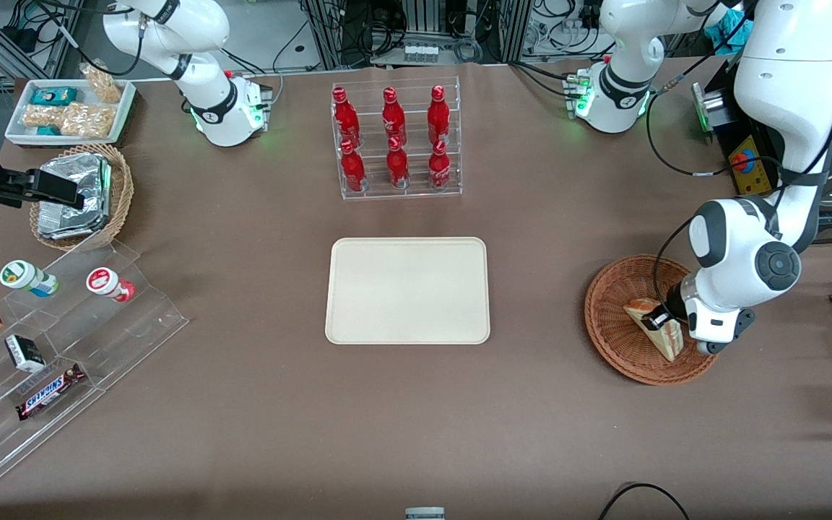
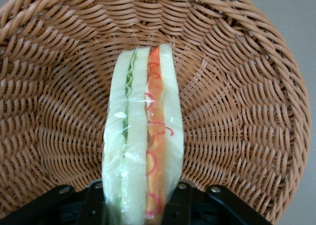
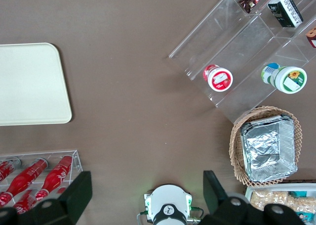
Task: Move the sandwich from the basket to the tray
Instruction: 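Close the left gripper on the sandwich wedge, then lift the sandwich and carry it with the left gripper over the tray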
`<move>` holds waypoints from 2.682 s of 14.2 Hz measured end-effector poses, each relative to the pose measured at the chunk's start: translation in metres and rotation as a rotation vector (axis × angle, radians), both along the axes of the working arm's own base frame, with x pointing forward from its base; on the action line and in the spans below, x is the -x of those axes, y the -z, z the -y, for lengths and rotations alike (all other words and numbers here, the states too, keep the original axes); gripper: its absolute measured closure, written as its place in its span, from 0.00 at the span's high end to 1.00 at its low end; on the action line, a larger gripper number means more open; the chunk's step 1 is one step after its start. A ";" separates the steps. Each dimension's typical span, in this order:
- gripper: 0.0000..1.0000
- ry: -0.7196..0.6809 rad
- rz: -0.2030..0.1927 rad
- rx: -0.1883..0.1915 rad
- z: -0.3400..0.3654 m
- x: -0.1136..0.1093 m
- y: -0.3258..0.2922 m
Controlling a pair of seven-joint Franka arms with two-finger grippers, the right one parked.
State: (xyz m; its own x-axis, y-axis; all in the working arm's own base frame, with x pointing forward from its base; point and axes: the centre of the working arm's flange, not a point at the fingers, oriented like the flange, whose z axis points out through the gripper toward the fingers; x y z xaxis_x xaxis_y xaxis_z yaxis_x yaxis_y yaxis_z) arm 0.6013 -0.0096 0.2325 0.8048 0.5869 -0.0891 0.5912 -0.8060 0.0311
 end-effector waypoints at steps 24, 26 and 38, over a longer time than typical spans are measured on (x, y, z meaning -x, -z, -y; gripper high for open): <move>0.16 0.246 -0.037 0.001 0.140 0.002 -0.093; 0.16 0.329 -0.031 -0.002 0.206 0.022 -0.099; 0.22 0.530 -0.053 0.003 0.483 0.112 -0.028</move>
